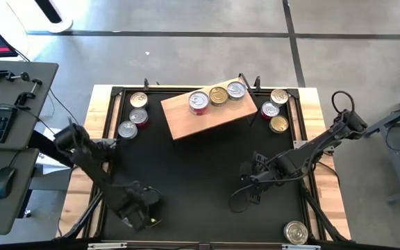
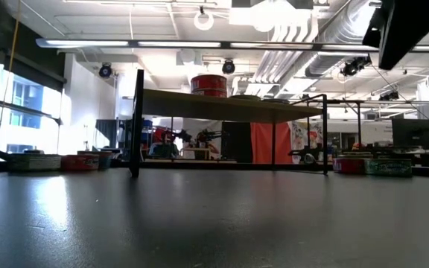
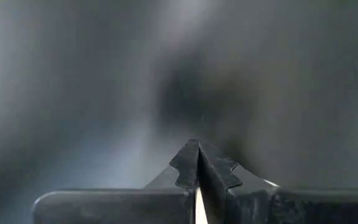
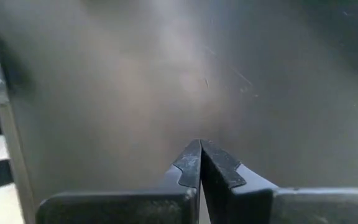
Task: Stack canned seafood by type on shelf
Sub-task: Put the bottom left blue and red tuna can on the shelf
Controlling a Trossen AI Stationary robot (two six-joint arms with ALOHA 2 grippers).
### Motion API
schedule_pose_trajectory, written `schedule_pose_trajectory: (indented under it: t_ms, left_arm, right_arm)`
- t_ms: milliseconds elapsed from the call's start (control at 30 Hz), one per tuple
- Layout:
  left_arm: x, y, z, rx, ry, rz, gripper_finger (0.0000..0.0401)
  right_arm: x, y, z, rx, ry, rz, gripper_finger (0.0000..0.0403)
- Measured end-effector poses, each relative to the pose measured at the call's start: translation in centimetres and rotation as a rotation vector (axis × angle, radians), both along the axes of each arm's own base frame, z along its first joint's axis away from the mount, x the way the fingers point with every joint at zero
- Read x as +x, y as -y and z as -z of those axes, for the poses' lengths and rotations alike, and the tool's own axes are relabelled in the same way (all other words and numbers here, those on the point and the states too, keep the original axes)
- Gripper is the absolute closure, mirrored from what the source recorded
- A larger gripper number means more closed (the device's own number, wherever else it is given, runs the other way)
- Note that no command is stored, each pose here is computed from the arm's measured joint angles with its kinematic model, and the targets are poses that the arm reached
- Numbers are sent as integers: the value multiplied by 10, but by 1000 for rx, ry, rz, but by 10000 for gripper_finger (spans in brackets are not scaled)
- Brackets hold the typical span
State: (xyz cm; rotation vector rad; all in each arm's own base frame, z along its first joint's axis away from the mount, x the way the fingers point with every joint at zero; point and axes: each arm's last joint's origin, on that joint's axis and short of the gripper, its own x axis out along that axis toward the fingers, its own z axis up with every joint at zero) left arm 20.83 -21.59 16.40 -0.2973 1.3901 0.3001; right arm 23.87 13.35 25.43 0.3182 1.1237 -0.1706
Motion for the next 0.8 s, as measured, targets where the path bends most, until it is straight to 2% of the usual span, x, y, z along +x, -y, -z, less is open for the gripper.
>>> schedule_pose_trajectory:
  t_ms: [100, 267, 333, 400, 533, 600, 700, 800]
  left_arm:
    - [25, -21, 5, 39, 49, 46, 401]
    - [65, -47, -18, 74, 150, 108, 401]
    - [79, -51, -32, 95, 195, 200, 401]
    - [84, -44, -50, 77, 224, 354, 401]
    - [54, 0, -64, -26, 139, 717, 401]
    - [31, 27, -67, -79, 133, 844, 401]
    - [2, 64, -70, -117, 226, 948, 401]
    - [-14, 90, -76, -116, 394, 958, 401]
  right_arm:
    - [-3, 2, -6, 12, 30, 27, 403]
    - [-7, 6, -16, -5, 94, 89, 403]
    - [-7, 7, -18, -1, 116, 98, 403]
    - [-6, 7, -20, 7, 135, 97, 403]
    - [-5, 6, -21, 16, 146, 91, 403]
    - [-5, 6, -20, 15, 144, 90, 403]
    - [-6, 6, -20, 11, 140, 88, 403]
    - [-6, 6, -20, 8, 139, 82, 403]
